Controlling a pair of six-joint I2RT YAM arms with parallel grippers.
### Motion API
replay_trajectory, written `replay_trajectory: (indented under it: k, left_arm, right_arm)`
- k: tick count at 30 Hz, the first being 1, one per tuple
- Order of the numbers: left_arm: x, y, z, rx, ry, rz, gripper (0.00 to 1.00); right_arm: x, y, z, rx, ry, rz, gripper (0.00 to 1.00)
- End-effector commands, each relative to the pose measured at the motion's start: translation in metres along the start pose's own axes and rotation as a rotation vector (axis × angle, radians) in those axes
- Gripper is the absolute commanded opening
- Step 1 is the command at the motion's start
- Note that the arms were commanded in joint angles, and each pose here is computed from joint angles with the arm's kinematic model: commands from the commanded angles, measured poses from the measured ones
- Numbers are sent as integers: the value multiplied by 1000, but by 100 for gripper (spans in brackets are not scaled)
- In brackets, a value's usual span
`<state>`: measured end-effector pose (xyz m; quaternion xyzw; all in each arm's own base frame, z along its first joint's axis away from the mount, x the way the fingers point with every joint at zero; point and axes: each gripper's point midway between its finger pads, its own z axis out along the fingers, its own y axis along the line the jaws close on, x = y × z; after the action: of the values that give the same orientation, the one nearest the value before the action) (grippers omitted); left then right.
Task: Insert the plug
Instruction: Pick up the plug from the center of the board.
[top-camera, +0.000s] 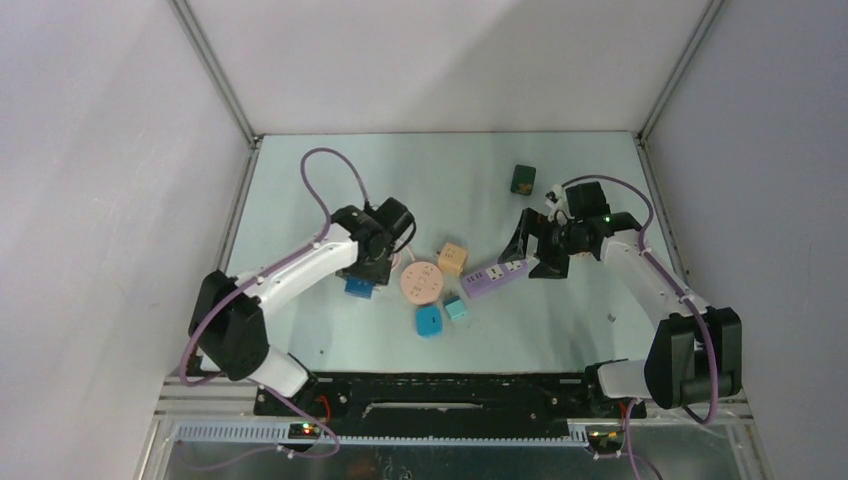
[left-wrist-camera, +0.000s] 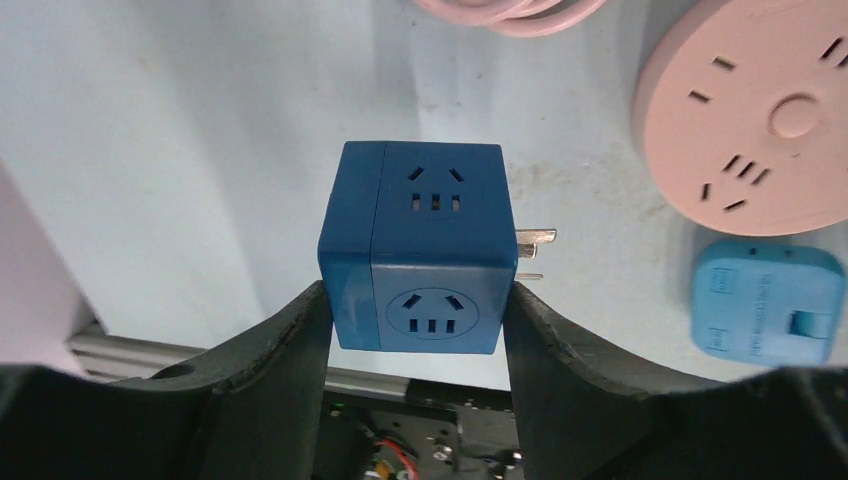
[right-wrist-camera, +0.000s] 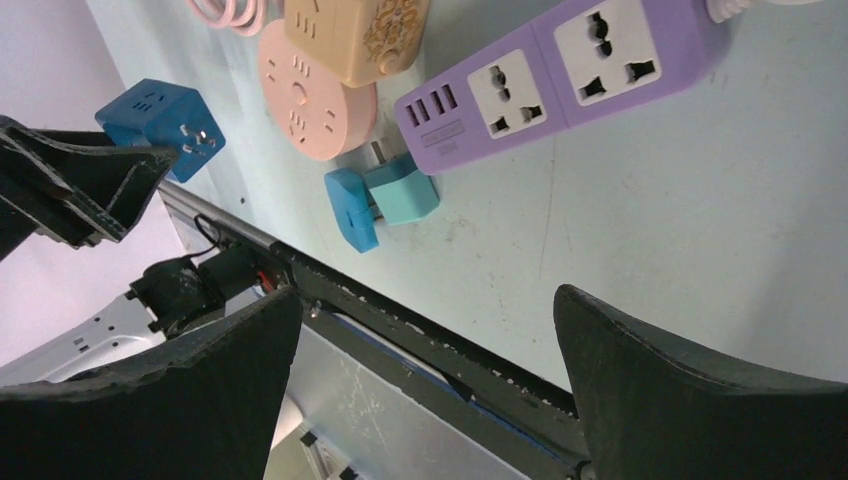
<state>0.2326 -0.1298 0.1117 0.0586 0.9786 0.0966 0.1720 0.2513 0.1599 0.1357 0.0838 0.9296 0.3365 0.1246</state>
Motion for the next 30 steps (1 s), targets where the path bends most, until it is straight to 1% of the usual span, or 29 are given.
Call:
replay_trajectory:
  k: [1, 6, 8, 10, 11, 12, 14, 17, 19, 22, 24, 26, 28, 30]
  left_arm:
    - [-12, 15, -19, -137, -115, 124, 47]
    - [-37, -15, -60, -29, -287, 313, 47]
    - [-44, -24, -77, 42, -342, 367, 45]
    - [-50, -29, -97, 127, -415, 405, 37]
    - [-52, -32, -107, 174, -444, 437, 26]
    - [-54, -33, -118, 208, -482, 449, 21]
    - [-62, -33, -139, 261, -572, 455, 18]
    - [-69, -31, -163, 324, -708, 474, 15]
    - [-69, -33, -174, 371, -796, 515, 7]
    - [-70, -32, -184, 398, -935, 553, 1]
    - [-67, -33, -185, 408, -1017, 606, 0]
    - [-64, -36, -189, 426, -1091, 667, 0]
    - [-56, -43, -194, 458, -1162, 785, 0]
    - [-47, -50, -201, 493, -1236, 892, 0]
  right_arm:
    - [-11, 24, -5, -89, -19, -34, 100]
    - [-7, 29, -9, -123, -5, -46, 100]
    - [-6, 32, -13, -140, -4, -59, 100]
    - [-6, 39, -18, -177, -13, -81, 100]
    - [-7, 43, -22, -200, -18, -90, 100]
    - [-9, 48, -26, -229, -32, -106, 100]
    - [-13, 60, -37, -280, -72, -140, 100]
    - [-23, 77, -56, -318, -180, -209, 100]
    - [-28, 85, -67, -328, -244, -235, 100]
    - [-34, 90, -77, -319, -315, -259, 100]
    - [-36, 91, -81, -302, -362, -312, 100]
    - [-35, 94, -86, -297, -395, -405, 100]
    - [-32, 98, -90, -311, -406, -466, 100]
    - [-25, 106, -95, -366, -387, -501, 100]
